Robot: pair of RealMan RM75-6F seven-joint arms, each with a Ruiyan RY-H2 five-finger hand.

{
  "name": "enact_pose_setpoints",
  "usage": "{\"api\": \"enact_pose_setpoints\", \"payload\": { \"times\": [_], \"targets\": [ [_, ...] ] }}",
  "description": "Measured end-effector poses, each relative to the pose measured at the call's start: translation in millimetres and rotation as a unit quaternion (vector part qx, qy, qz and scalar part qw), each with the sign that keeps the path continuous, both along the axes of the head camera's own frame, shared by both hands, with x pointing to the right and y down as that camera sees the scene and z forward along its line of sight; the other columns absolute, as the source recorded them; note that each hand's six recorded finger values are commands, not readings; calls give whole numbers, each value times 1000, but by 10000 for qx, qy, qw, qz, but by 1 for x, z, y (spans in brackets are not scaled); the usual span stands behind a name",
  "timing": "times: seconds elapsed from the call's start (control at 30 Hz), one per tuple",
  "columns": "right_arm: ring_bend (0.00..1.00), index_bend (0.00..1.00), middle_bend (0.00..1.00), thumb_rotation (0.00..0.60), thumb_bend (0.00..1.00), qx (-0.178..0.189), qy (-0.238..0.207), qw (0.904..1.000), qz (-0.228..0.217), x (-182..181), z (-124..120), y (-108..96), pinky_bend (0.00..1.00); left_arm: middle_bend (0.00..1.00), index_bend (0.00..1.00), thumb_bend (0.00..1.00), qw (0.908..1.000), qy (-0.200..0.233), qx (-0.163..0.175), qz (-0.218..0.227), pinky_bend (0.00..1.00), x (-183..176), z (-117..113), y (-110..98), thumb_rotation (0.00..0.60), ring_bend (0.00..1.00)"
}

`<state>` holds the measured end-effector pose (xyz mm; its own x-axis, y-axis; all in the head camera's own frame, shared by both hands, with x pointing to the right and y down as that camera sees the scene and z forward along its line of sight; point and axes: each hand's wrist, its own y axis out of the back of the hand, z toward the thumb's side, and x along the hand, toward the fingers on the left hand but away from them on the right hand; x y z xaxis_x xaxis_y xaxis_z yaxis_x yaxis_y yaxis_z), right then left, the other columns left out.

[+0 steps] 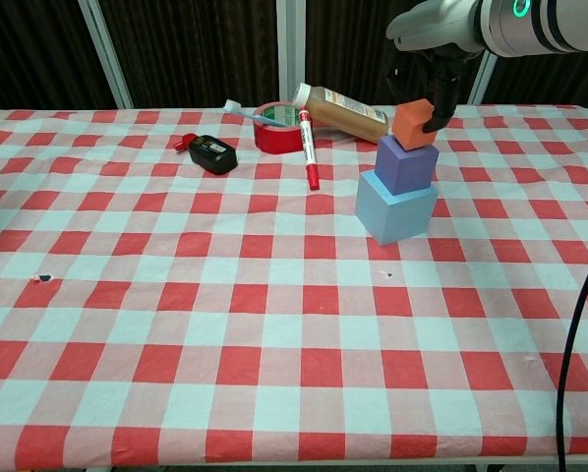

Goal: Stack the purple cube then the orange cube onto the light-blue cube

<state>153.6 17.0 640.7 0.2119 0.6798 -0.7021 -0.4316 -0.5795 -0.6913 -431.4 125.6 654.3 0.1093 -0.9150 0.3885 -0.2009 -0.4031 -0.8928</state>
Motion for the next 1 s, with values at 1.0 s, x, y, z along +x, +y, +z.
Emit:
{"api": "enact_pose_setpoints", "payload": {
  "times": [1.0],
  "targets": [
    [1000,518,1000,600,132,-103,8,9999,109,-1,5,0,999,203,257,209,9999,61,-56,-66,229,-3,2,1,600,132]
  ]
}}
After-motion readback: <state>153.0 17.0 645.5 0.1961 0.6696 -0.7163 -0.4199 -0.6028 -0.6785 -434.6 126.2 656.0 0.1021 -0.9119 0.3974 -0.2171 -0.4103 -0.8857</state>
